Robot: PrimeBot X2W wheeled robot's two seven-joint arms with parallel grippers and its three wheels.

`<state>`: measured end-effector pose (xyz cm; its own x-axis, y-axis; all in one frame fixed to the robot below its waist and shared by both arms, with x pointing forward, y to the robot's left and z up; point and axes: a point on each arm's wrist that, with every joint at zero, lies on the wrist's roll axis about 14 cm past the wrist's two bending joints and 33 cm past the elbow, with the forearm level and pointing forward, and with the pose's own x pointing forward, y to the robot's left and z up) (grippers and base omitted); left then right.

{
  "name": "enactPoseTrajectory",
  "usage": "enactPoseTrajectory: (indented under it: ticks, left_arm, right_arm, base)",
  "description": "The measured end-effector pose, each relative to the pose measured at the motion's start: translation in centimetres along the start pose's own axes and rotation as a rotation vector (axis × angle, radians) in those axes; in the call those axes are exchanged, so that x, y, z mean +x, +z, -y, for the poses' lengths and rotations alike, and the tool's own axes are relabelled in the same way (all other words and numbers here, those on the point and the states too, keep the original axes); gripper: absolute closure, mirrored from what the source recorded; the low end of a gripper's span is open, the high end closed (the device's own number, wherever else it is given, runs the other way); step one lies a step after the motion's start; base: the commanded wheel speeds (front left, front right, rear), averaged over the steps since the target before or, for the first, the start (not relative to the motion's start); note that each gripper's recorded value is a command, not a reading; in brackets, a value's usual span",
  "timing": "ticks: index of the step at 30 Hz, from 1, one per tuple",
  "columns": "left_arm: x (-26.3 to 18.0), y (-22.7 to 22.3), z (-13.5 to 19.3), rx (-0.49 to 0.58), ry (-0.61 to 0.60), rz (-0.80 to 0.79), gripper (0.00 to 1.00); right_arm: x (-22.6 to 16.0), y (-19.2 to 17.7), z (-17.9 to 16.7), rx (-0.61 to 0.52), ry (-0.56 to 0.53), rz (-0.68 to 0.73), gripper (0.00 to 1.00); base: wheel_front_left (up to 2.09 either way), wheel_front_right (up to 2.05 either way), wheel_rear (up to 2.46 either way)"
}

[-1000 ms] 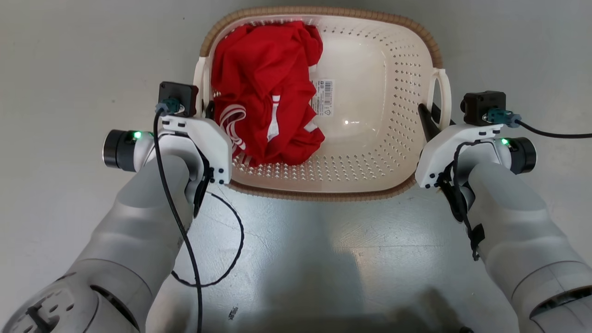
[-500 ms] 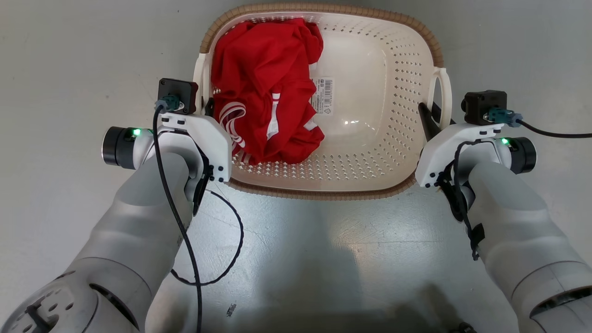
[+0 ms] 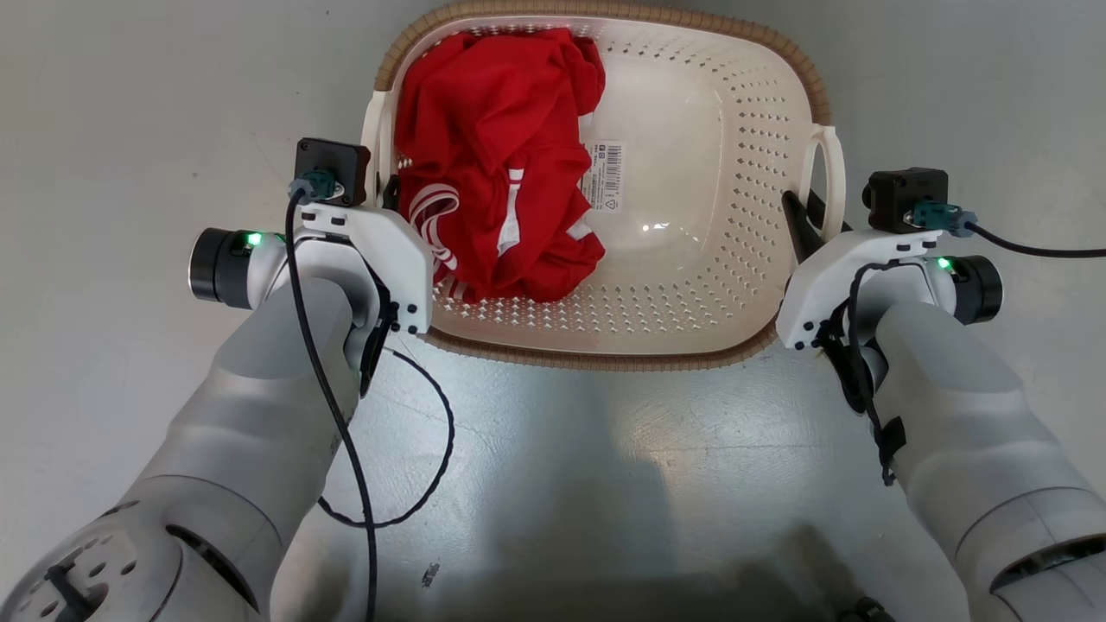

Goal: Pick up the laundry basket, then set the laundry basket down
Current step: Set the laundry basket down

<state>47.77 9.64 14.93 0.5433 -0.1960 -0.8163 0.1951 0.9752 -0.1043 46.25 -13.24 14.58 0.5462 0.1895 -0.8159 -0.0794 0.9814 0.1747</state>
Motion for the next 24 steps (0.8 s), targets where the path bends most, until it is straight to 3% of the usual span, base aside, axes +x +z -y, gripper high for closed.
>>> enactPoseTrajectory:
  ticks: [19,24]
  left_arm:
    - [-0.04,-0.24,0.03,-0.008,0.001,-0.012,1.0]
    - [-0.06,-0.33,-0.04,-0.009,0.003,-0.014,0.9]
  right_arm:
    - [0.1,0.0,0.05,0.001,-0.003,0.0,1.0]
    - [0.19,-0.05,0.05,-0.011,-0.002,-0.002,1.0]
  base:
    - [0.0,0.0,0.0]
    - [0.0,0.0,0.0]
